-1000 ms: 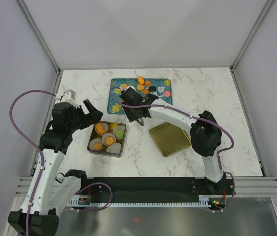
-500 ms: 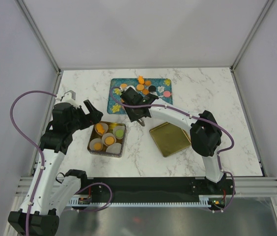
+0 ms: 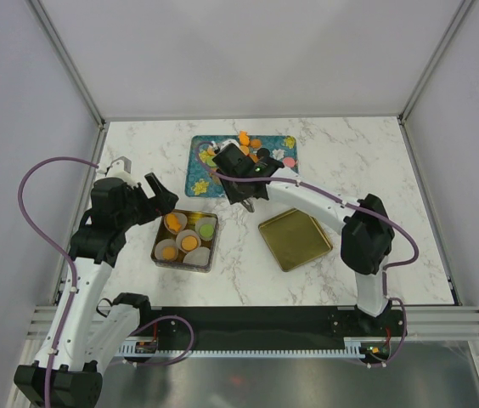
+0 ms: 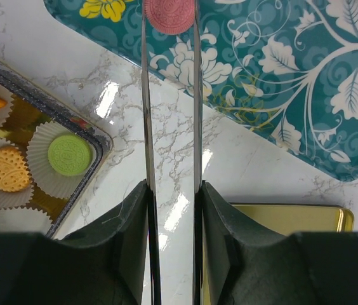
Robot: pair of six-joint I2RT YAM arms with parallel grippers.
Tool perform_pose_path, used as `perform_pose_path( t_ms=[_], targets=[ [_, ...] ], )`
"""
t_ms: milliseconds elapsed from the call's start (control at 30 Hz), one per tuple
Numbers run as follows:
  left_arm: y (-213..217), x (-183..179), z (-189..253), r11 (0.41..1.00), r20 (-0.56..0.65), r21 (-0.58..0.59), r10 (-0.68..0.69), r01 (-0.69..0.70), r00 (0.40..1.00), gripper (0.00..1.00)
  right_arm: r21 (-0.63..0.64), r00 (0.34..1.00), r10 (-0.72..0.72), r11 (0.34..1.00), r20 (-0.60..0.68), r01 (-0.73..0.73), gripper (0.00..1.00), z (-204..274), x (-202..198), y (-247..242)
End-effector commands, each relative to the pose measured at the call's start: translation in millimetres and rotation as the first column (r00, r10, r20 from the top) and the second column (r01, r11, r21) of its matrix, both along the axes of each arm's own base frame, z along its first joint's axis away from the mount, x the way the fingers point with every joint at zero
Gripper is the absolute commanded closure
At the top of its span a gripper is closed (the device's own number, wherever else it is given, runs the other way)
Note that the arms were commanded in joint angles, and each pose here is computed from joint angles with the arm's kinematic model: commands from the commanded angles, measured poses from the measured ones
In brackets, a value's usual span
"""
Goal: Pack the cookies
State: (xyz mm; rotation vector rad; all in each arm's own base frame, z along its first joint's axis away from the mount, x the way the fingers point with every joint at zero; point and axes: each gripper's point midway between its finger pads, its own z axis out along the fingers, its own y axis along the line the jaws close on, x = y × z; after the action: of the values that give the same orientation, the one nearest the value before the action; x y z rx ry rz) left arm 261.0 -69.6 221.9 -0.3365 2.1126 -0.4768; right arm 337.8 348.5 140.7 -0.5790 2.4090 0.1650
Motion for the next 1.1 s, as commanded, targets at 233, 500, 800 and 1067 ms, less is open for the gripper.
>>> perform_pose_path(
  t_ms=[233, 500, 800, 1067],
  targets=[
    [4.6, 9.3, 17.0, 1.0, 0.067, 0.017, 0.014, -0.015, 0.998, 0.01, 0.158, 0.994, 0.057, 0.985, 0.096, -0.072, 0.59, 85.0, -28.8, 2.1],
    [8.5, 10.7, 28.1, 0.999, 0.095, 0.023, 0.034, -0.036, 0.995, 0.01, 0.136, 0.965, 0.263, 0.956, -0.009, -0.259, 0.59, 61.0, -133.0, 13.6],
    [10.4, 13.9, 25.7, 0.998, 0.083, 0.027, 0.048, -0.05, 0.995, 0.01, 0.103, 0.913, 0.395, 0.917, -0.106, -0.385, 0.59, 33.3, -206.6, 18.2],
    [11.4, 14.1, 21.0, 0.998, 0.074, 0.036, 0.049, -0.052, 0.996, 0.01, 0.067, 0.906, 0.405, 0.914, -0.123, -0.4, 0.59, 20.5, -212.7, 18.1]
  ],
)
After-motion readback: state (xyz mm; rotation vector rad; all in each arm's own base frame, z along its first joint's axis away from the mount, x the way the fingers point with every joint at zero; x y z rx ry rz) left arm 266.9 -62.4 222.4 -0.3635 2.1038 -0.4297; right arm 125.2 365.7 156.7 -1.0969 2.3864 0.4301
